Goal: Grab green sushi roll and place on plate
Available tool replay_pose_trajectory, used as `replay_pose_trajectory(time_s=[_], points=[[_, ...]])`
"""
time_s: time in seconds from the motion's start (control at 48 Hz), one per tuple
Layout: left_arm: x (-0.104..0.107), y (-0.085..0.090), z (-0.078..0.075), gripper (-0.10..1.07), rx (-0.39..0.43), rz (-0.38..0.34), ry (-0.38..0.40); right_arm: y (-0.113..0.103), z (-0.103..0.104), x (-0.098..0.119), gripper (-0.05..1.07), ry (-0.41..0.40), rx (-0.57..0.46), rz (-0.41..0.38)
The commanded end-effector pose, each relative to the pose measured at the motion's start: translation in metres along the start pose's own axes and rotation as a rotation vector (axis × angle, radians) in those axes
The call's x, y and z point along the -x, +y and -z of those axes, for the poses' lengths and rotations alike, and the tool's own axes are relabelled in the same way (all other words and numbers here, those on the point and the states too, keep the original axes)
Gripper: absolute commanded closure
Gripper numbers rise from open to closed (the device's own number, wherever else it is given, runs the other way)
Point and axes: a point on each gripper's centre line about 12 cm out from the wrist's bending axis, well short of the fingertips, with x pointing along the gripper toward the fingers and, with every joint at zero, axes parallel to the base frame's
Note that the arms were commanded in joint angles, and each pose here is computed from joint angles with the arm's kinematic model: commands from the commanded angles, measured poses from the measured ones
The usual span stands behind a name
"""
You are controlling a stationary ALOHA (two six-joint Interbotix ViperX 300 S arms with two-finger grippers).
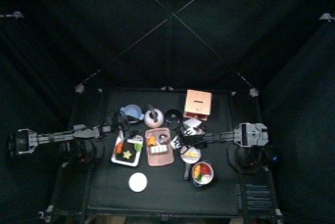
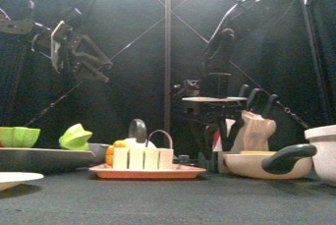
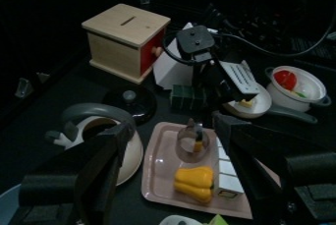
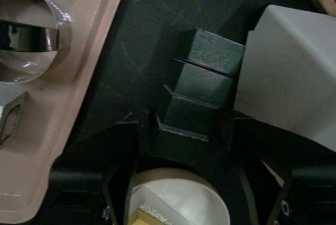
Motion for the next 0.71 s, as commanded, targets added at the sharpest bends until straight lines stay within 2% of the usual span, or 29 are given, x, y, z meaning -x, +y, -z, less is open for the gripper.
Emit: replay_pose_trajectory(time_s=[0.0,0.479,0.688], points=[[-0.001,0.0,-0.006,-0.02,-0.002,0.0,-0.02,-0.003,-0.01,0.002,0.11,-0.014,-0.026,-0.018],[-0.001,0.0,-0.007,-0.02,-0.001,-0.001,-0.02,0.0,-0.011,-0.009,0.12,-0.008,-0.024,-0.019],[-0.001,0.0,-0.006,-0.02,-0.001,-0.001,-0.019,0.0,-0.011,-0.009,0.21,-0.011,-0.026,-0.025]])
